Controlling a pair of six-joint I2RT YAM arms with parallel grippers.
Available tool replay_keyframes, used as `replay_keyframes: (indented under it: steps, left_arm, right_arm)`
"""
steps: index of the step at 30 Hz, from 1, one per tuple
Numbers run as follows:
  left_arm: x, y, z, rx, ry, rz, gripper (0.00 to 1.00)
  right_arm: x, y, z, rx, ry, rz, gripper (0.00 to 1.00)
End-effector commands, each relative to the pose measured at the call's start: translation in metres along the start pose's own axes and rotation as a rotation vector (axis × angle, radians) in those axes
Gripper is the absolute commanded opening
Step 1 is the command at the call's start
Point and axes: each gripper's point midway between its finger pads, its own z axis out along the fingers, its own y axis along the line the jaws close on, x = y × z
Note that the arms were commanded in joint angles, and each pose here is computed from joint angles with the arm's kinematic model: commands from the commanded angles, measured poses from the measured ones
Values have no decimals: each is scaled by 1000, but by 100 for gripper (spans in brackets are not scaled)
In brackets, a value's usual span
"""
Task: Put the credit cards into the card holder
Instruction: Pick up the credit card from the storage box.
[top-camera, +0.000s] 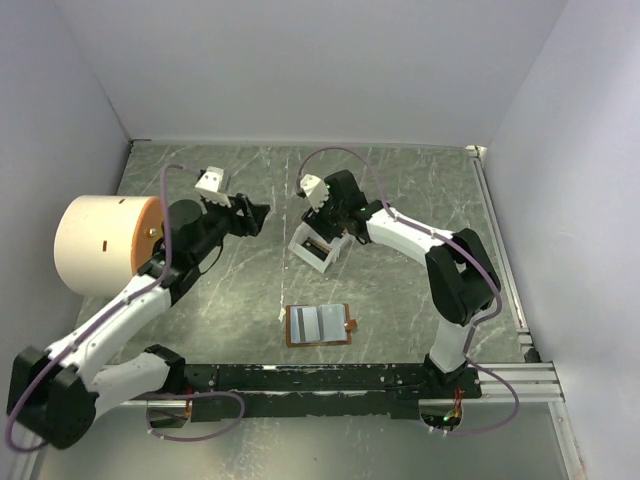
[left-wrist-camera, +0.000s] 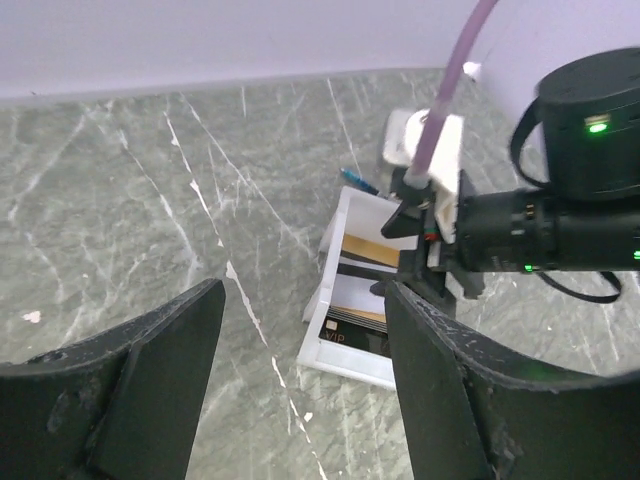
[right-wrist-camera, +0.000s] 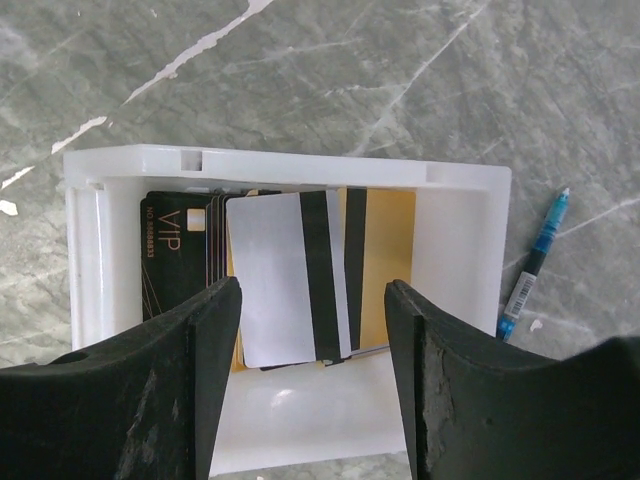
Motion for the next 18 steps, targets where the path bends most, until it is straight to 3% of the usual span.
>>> replay_keyframes:
  steps: [1, 5, 10, 18]
  left_arm:
    - [4, 11, -34, -75, 71, -4, 77]
    - [3, 5, -63, -54, 123, 42, 79]
    - [-1, 2, -96, -28, 94, 104, 79]
    - [5, 12, -115, -68, 72, 152, 80]
  right_arm:
    - [0, 1, 7, -36, 13, -59, 61]
    - [8, 0, 16, -31, 48, -70, 62]
    - [19, 0, 26, -26, 79, -79, 64]
    - [24, 4, 36, -42, 83, -87, 67]
